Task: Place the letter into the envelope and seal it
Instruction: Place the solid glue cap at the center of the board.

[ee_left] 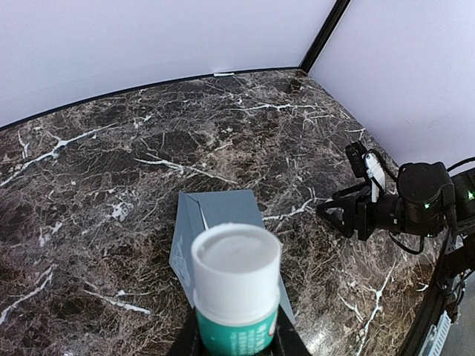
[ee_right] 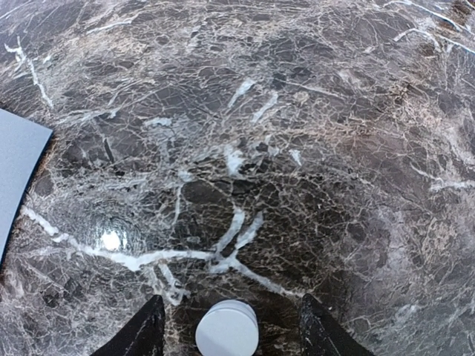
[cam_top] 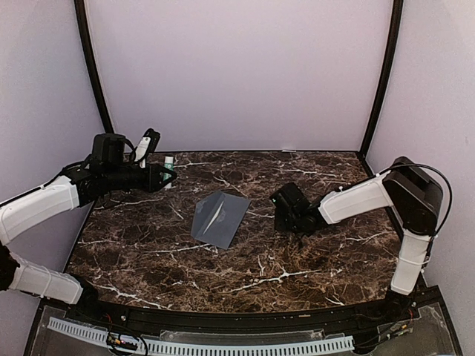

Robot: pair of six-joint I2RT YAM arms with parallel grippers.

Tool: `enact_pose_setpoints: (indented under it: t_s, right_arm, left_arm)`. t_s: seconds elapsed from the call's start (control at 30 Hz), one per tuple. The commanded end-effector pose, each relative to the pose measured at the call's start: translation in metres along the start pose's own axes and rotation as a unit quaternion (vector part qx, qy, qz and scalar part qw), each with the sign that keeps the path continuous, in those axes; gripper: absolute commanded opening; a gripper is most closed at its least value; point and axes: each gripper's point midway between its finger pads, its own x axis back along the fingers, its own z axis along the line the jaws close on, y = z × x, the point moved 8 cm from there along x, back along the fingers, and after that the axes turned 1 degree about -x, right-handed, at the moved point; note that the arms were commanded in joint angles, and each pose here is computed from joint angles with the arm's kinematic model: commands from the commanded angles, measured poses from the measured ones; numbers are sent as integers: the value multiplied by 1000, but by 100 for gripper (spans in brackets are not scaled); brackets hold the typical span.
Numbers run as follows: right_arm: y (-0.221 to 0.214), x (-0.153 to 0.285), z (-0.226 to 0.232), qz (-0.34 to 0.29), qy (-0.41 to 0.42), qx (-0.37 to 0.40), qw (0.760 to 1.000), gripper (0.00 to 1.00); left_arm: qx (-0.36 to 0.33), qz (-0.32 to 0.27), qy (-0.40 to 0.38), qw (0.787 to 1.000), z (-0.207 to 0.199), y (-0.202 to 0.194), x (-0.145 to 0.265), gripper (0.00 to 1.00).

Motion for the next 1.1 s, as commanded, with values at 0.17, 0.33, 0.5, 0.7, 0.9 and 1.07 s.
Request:
enact_pose_setpoints:
  t_s: [0.17,0.33,0.5,0.7,0.9,1.07]
  right_arm:
    - [33,31,-1,-41,20,-29,999,75]
    - [66,73,0,-86,69,-40,993,84]
    - [102,142,6,-180,240,-47,953,86]
    - [112,213,30,-216,484,16,848,86]
    - [111,238,76,-190,575,62,794,81]
    - [106,250,112,-167,641,97,743,73]
  left_arm:
    - [-2,-31,-15,999,-6,8,9,0]
    - [53,-62,-36,996,-14,28,17,0]
    - [124,-134,-134,974,-33,47,30,0]
    - [158,-166,-197,953,-50,58,34,0]
    - [141,-175,-248,942,-89,65,33,0]
    - [118,-162,-298,933,-109,65,27,0]
